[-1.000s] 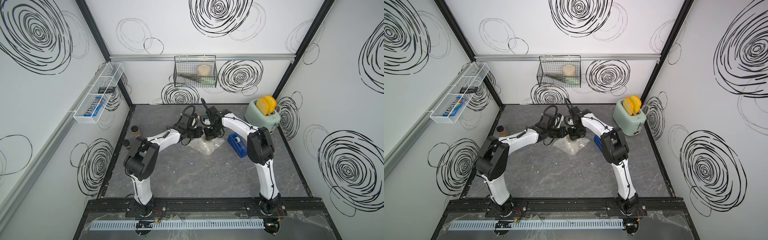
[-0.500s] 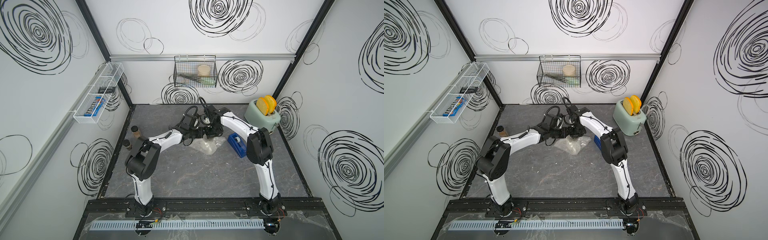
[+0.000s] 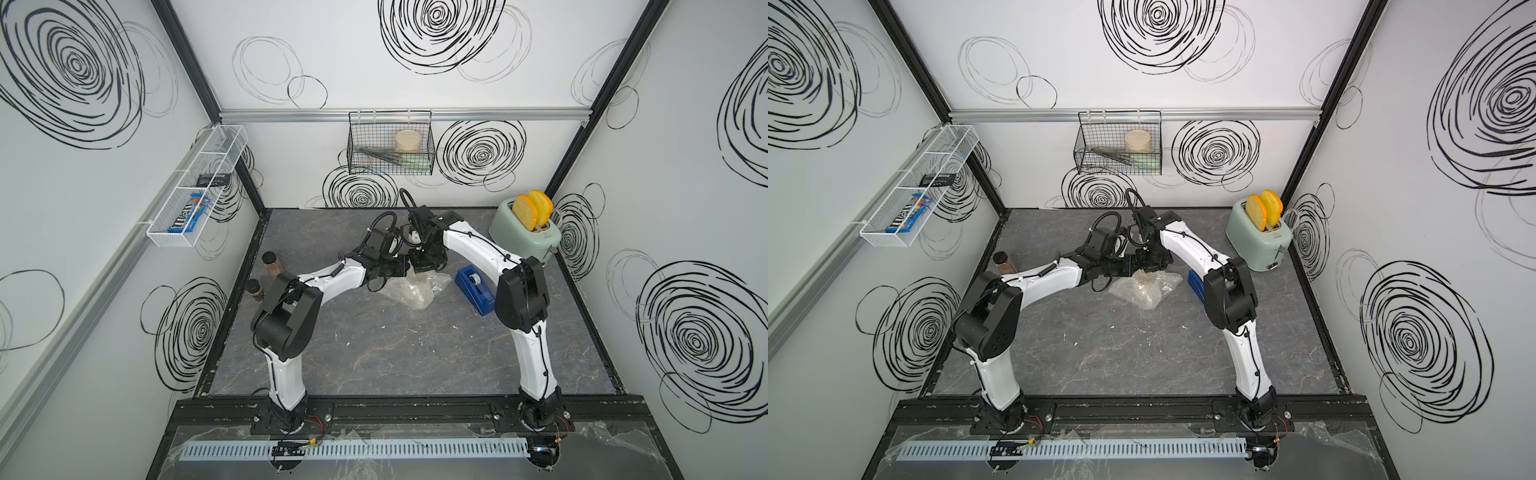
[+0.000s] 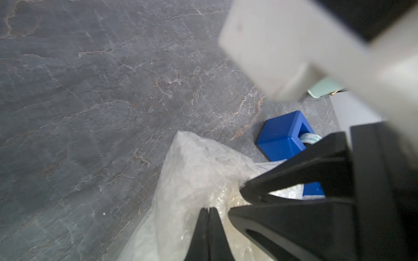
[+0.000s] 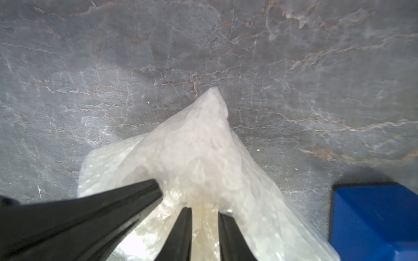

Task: Wrap mugs in bubble wrap
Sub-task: Stick the tape on the bubble wrap.

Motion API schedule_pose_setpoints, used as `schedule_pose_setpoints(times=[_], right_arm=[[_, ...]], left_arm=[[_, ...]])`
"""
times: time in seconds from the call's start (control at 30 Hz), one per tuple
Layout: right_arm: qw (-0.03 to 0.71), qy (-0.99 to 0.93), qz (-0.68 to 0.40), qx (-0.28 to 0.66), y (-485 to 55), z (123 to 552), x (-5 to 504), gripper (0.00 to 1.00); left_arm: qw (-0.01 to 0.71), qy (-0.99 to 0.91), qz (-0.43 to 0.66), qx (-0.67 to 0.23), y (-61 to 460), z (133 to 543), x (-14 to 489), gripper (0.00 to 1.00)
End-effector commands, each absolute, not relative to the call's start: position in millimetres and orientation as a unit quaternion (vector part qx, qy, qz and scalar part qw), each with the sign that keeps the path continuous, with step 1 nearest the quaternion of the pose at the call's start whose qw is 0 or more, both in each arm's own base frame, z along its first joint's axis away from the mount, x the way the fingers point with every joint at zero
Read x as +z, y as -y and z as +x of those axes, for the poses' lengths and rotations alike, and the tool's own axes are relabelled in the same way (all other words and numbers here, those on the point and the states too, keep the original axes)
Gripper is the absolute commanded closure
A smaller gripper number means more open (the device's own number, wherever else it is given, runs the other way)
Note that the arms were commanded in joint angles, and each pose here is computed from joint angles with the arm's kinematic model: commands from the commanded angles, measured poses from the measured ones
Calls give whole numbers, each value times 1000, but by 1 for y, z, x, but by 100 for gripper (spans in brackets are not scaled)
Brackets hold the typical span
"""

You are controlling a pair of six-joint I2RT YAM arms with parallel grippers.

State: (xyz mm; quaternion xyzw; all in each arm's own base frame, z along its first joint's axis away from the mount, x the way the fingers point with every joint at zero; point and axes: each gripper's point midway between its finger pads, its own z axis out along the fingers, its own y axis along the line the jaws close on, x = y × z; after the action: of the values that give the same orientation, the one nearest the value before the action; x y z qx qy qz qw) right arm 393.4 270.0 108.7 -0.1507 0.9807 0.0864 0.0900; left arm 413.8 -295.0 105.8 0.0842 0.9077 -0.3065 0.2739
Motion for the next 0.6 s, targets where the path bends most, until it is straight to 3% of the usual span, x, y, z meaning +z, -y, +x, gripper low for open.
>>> schedule_pose_setpoints(times=[0.0, 0.07, 0.2, 0.57], right_arm=[[131, -977, -143, 92, -265, 394, 153, 72], [133, -974, -145, 111, -269, 392, 156, 77], [119, -971, -149, 142, -277, 385, 142, 100], [64, -979, -139, 138, -272, 376, 71, 100]], left_arm=[[231, -930, 82, -274, 289, 402, 71, 100], [231, -930, 82, -274, 289, 402, 71, 100], [231, -930, 82, -275, 289, 403, 72, 100], [229, -931, 82, -273, 289, 403, 68, 100]])
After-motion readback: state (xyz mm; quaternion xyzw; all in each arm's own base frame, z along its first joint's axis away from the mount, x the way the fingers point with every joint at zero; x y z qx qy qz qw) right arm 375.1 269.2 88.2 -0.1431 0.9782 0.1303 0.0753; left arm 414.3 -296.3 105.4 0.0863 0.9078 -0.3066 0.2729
